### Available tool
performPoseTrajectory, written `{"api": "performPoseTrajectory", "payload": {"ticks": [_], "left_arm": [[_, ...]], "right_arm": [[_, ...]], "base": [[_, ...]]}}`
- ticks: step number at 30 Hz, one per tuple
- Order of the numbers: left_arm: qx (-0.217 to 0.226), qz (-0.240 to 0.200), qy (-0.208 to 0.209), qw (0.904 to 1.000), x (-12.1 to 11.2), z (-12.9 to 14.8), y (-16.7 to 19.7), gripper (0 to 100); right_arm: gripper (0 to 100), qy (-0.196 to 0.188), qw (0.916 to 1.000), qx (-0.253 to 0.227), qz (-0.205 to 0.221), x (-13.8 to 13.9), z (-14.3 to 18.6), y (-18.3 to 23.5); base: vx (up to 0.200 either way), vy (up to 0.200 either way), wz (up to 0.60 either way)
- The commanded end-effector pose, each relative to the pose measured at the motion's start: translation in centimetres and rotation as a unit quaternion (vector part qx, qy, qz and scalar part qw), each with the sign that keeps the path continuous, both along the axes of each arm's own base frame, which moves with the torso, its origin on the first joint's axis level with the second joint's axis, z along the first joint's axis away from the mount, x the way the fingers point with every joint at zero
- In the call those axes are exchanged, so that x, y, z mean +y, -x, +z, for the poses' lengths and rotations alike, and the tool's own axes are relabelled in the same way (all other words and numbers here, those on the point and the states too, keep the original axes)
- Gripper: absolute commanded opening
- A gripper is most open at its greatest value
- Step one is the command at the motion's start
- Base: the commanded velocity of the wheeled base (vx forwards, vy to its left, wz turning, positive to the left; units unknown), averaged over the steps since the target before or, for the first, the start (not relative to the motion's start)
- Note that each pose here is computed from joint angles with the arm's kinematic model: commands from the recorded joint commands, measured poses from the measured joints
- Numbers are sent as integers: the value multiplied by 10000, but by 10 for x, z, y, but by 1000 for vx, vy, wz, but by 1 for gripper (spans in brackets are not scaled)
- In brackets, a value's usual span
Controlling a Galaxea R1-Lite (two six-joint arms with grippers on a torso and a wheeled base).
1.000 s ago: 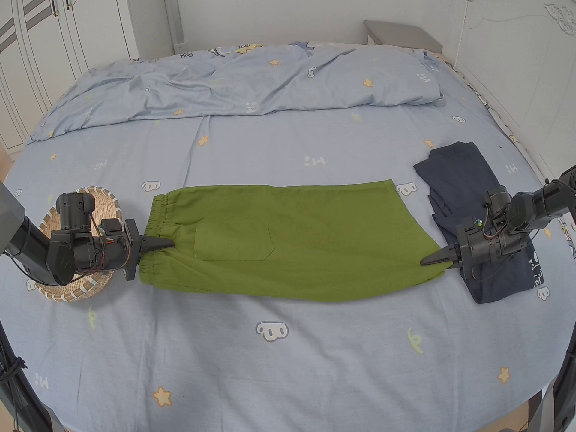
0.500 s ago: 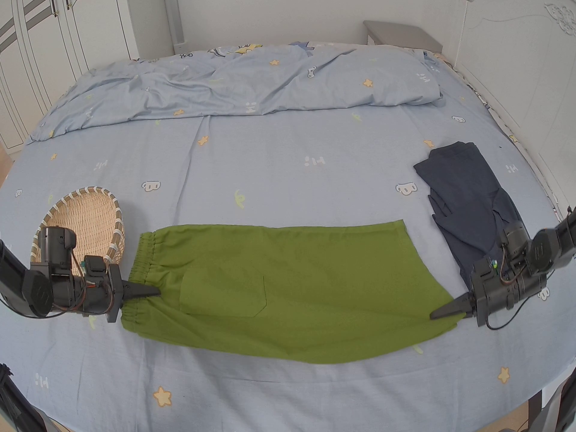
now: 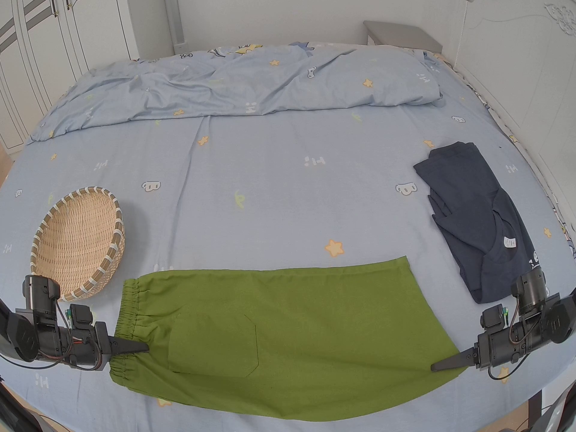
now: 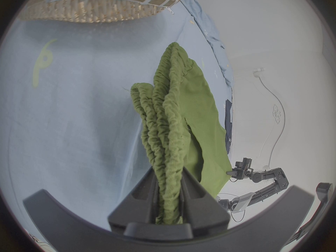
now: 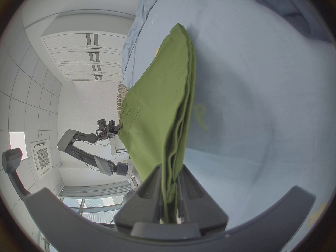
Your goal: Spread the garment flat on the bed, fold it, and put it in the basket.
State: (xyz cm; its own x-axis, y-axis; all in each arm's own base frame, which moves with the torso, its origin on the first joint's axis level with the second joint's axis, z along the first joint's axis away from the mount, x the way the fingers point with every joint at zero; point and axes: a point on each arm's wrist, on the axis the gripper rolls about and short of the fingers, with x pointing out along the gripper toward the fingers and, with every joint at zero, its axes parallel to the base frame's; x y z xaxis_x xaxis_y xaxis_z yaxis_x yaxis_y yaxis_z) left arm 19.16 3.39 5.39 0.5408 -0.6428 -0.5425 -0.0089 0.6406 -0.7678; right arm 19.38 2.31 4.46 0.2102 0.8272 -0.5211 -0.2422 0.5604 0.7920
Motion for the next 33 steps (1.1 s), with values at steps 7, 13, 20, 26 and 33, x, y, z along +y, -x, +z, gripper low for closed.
{"api": "performPoseTrajectory", "payload": {"ticks": [7,13,20,26,33], "left_arm": [[2,113,-64,9999,3,-1,12,0],[-253,177,-280,9991,2,10,15,0],[-995,285,-930,9903,-4,51,4,0],[-911,-256,-1092,9895,-19,112,-3,0],[-734,-352,-1989,9766,-2,102,-5,0]], "right_arm": [[100,25,9999,143,-28,-1,-9,8],[100,22,9990,-302,-332,-12,7,2],[100,-64,9870,-1528,-504,-12,72,-12],[100,-182,9773,-2083,-347,-3,128,-15],[100,-189,9783,-2046,-278,1,133,-7]], "base": [[0,0,0],[0,0,0],[0,0,0],[0,0,0],[0,0,0]]}}
